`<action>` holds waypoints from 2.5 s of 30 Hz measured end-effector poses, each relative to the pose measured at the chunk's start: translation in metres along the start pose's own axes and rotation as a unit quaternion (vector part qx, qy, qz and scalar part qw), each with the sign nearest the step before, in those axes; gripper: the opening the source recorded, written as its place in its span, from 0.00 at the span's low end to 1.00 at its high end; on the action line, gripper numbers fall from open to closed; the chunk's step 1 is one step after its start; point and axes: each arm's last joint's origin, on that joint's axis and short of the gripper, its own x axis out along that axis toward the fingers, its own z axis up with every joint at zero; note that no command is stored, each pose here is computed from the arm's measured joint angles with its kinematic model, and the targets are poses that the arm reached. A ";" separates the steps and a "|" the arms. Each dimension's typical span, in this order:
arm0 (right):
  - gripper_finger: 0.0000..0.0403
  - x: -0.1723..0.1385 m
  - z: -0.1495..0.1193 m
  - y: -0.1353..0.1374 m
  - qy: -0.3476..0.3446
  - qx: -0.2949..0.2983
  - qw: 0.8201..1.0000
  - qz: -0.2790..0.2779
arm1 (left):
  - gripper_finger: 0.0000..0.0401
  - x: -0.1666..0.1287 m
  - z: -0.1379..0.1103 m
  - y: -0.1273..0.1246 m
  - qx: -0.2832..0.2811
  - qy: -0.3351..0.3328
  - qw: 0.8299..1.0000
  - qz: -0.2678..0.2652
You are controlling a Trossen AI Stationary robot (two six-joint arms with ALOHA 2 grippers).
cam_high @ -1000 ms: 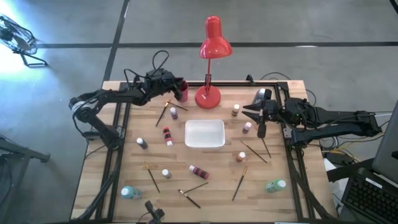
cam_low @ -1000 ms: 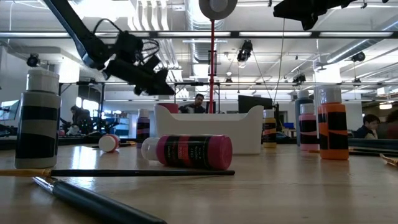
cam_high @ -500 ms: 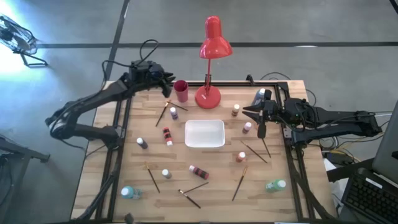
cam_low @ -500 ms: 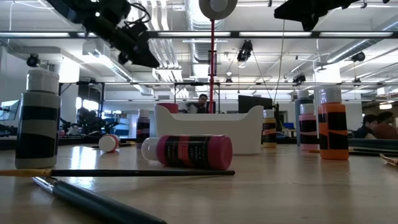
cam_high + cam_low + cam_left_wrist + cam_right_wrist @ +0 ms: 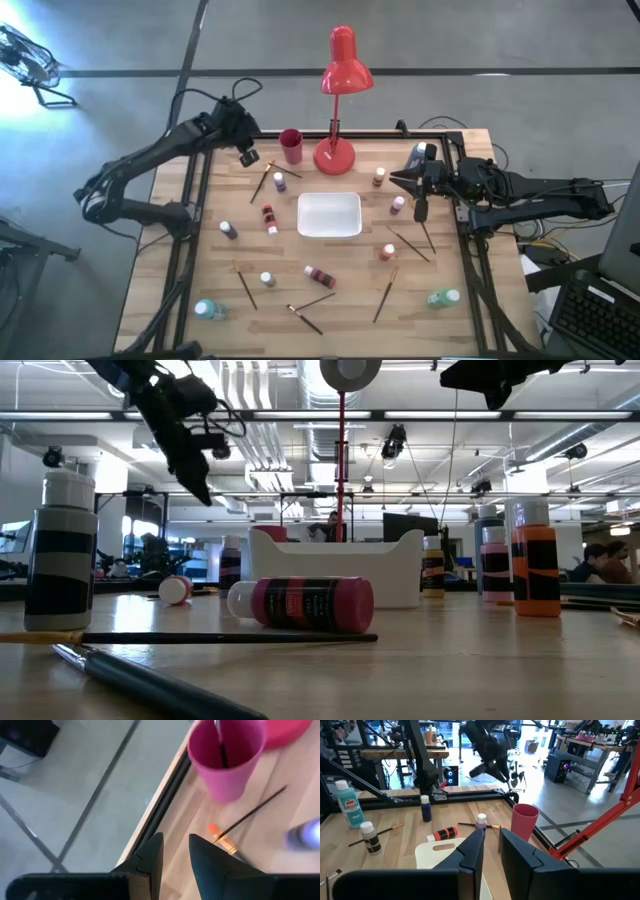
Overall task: Pick & Place Paint Supplies
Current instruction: Put the gold paint brush into the red cup
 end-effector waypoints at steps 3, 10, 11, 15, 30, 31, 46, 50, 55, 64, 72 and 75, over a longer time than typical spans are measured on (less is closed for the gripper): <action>0.18 0.000 0.000 0.000 0.000 0.000 1.000 0.000 | 0.25 0.015 -0.004 -0.004 0.075 0.037 0.996 -0.021; 0.24 0.000 0.000 0.000 0.001 -0.002 1.000 0.000 | 0.25 0.055 -0.010 -0.010 0.130 0.107 0.984 -0.060; 0.25 0.000 0.000 0.000 0.002 -0.002 1.000 0.000 | 0.25 0.060 -0.011 -0.012 0.138 0.113 0.982 -0.067; 0.26 0.000 -0.002 0.000 0.011 -0.002 1.000 0.000 | 0.25 0.075 -0.013 -0.017 0.168 0.128 0.973 -0.090; 0.18 0.000 -0.007 0.000 0.035 -0.001 0.999 -0.001 | 0.25 0.098 -0.013 -0.011 0.123 0.094 0.981 -0.114; 0.18 0.000 -0.007 0.000 0.035 -0.001 0.999 -0.001 | 0.25 0.098 -0.014 -0.008 0.112 0.093 0.983 -0.114; 0.27 0.000 -0.007 0.000 0.034 0.005 0.999 -0.001 | 0.25 0.112 -0.031 0.007 0.056 0.076 0.978 -0.188; 0.30 0.000 -0.007 0.000 0.035 0.004 0.999 -0.001 | 0.25 0.118 -0.033 0.005 0.053 0.086 0.976 -0.195; 0.33 0.000 -0.007 0.000 0.035 0.004 0.999 -0.001 | 0.25 0.126 -0.037 0.001 0.052 0.103 0.971 -0.208; 0.32 0.000 -0.009 0.000 0.044 0.002 0.999 -0.002 | 0.25 0.135 -0.041 -0.003 0.053 0.116 0.968 -0.218; 0.26 0.000 -0.009 0.000 0.047 0.001 0.999 -0.002 | 0.25 0.142 -0.043 -0.004 0.061 0.118 0.967 -0.217; 0.25 0.000 -0.009 0.000 0.047 0.001 0.999 -0.002 | 0.25 0.146 -0.043 -0.004 0.061 0.116 0.968 -0.215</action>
